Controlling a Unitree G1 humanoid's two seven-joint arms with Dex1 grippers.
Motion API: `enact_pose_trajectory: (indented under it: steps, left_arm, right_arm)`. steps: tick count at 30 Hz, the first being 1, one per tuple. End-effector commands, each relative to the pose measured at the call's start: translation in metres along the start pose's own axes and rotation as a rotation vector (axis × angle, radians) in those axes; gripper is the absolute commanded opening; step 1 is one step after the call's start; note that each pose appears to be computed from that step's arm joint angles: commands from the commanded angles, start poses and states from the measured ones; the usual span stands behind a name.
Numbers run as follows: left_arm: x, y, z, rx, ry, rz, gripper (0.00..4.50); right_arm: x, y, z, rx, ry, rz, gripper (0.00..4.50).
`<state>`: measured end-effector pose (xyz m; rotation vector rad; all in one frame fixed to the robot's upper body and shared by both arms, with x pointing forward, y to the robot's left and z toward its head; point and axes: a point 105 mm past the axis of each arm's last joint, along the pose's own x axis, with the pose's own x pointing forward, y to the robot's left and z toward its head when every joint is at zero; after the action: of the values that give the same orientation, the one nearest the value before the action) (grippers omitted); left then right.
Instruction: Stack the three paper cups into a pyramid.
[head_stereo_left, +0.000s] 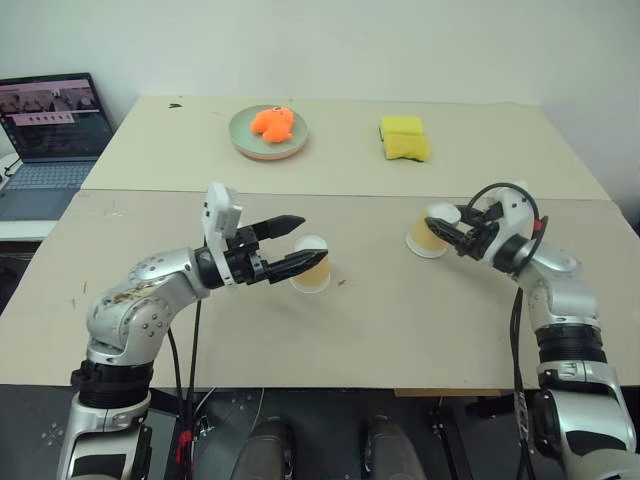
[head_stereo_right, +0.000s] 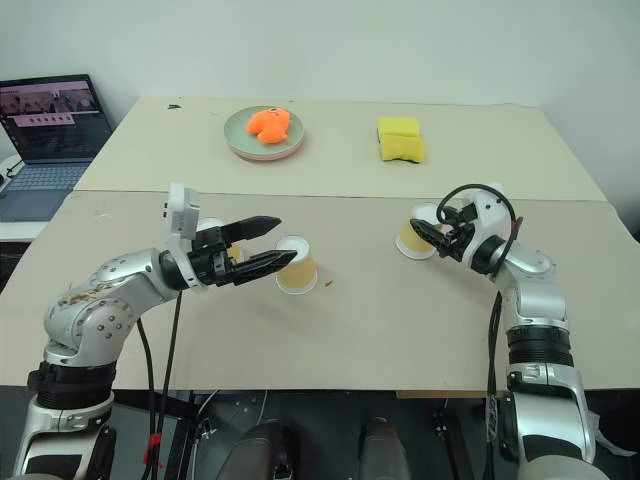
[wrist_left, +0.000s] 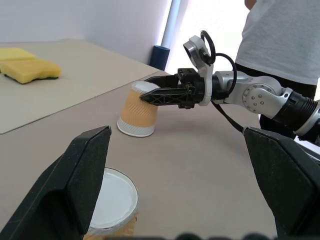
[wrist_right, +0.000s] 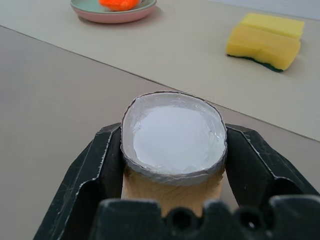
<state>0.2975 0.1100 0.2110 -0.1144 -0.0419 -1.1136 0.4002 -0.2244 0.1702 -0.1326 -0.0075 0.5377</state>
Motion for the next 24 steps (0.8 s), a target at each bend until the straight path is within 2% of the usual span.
enact_pose_trajectory:
  steps: [1,5,7,10,14,19,24]
  left_arm:
    - [-0.016,0.000,0.011,0.034,-0.016,0.045,4.50]
    - [-0.040,0.008,0.008,0.043,0.015,0.132,4.50]
    - [-0.047,0.009,0.008,0.048,0.020,0.158,4.50]
    - [-0.050,0.008,0.008,0.053,0.017,0.179,4.50]
    - [-0.048,0.001,0.007,0.049,0.004,0.180,4.50]
    - [-0.050,-0.005,0.003,0.048,0.005,0.195,4.50]
    - [-0.050,-0.006,0.006,0.044,-0.015,0.208,4.50]
  right_arm:
    - [0.001,-0.002,0.026,-0.037,-0.070,0.012,2.61]
    - [0.000,0.024,0.067,0.034,-0.187,0.188,2.61]
    - [-0.004,0.050,0.078,0.063,-0.185,0.363,2.61]
    - [-0.008,0.084,0.068,0.055,-0.086,0.569,2.61]
    - [-0.002,0.109,0.047,-0.006,0.017,0.690,2.61]
    - [0.015,0.125,0.031,-0.121,0.036,0.728,2.61]
    - [0.024,0.133,0.028,-0.170,0.003,0.750,2.61]
